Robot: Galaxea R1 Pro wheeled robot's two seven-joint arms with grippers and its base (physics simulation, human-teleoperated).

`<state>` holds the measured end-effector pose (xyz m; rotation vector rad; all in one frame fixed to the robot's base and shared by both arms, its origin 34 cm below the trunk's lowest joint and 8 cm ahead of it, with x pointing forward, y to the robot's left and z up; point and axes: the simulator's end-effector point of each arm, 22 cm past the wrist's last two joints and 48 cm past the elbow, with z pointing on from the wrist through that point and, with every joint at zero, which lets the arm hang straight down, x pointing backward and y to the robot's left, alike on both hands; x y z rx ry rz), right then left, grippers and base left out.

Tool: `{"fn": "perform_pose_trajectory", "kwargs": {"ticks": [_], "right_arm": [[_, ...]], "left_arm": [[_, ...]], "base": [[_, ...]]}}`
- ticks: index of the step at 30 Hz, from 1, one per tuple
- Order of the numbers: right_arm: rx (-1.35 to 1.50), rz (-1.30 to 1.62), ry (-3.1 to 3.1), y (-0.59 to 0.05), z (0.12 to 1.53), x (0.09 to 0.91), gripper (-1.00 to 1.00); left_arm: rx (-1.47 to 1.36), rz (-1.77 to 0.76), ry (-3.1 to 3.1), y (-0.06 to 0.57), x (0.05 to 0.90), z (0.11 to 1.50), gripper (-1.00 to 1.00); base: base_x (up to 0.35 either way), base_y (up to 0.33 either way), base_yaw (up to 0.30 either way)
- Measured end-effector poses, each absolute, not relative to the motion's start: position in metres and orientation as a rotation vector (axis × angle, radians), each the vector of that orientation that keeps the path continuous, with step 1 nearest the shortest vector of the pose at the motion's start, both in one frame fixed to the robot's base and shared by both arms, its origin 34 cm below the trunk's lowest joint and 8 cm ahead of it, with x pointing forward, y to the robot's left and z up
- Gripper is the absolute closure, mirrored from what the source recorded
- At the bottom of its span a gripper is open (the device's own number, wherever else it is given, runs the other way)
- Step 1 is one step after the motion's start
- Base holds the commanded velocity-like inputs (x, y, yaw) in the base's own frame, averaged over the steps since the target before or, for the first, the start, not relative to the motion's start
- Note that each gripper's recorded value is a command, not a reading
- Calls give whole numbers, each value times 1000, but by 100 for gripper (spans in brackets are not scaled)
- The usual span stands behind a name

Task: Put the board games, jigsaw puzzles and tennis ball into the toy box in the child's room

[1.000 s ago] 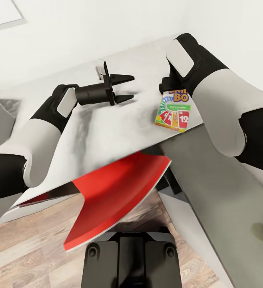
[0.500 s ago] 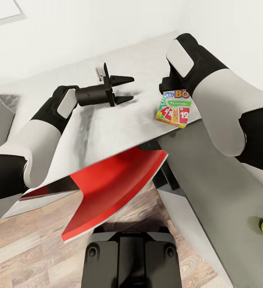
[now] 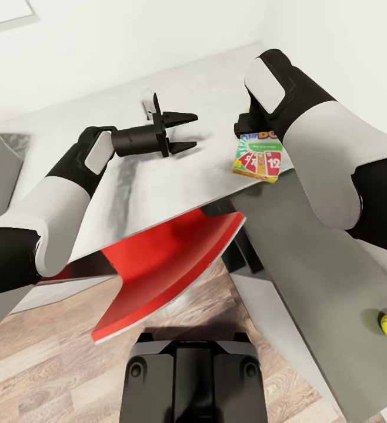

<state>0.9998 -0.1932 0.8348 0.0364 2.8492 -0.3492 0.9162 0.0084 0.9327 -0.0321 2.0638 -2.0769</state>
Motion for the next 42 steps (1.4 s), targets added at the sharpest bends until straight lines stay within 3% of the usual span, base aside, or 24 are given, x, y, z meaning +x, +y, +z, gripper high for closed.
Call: {"fn": "perform_pose_trajectory", "kwargs": {"ticks": [19, 42], "right_arm": [[36, -350, 2849, -193, 835, 1000, -100], [36, -357, 2802, -193, 847, 1011, -100]], "left_arm": [[-37, -2074, 2068, 10, 916, 931, -100], [-41, -2075, 2071, 10, 914, 929, -100]], "base": [[-105, -19, 0], [33, 13, 0]]}}
